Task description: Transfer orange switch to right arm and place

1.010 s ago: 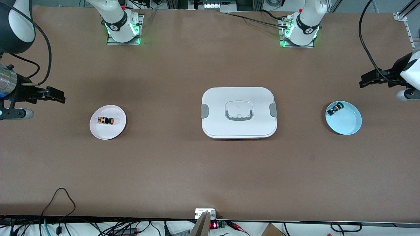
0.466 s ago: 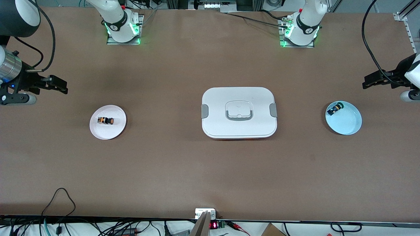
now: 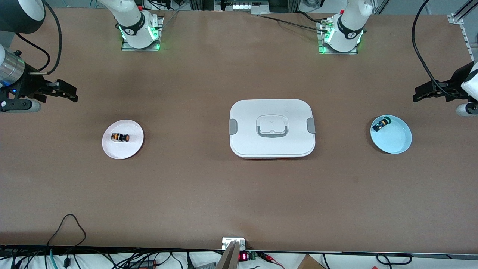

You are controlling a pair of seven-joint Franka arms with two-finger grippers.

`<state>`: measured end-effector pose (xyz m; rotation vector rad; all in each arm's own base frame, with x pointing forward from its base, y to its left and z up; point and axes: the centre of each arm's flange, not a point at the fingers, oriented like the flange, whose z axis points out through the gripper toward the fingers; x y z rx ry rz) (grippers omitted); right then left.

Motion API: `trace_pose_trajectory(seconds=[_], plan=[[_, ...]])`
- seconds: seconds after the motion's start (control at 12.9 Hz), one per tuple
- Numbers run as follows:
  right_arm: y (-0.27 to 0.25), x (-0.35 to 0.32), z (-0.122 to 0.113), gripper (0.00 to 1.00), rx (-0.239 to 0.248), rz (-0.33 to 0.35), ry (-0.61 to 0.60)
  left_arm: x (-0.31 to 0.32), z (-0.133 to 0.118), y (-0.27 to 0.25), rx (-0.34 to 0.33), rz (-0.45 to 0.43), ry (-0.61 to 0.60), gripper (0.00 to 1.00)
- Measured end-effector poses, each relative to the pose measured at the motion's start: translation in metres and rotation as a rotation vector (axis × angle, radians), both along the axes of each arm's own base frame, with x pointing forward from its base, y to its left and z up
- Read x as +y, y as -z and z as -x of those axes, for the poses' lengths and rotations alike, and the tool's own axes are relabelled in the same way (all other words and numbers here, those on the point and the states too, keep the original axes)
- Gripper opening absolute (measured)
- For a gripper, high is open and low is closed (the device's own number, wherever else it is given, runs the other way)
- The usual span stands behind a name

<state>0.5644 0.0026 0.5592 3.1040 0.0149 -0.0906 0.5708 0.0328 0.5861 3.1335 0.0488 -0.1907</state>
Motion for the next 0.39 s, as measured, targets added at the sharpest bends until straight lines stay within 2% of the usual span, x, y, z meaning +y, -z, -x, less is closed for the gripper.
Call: trace_pose_trajectory(seconds=[0.39], plan=[[-0.0022, 0.0038, -0.0003, 1.00, -0.005, -0.001, 0.007, 0.0005, 0.0000, 0.0000, 0.000, 0.000, -0.001, 1.00]])
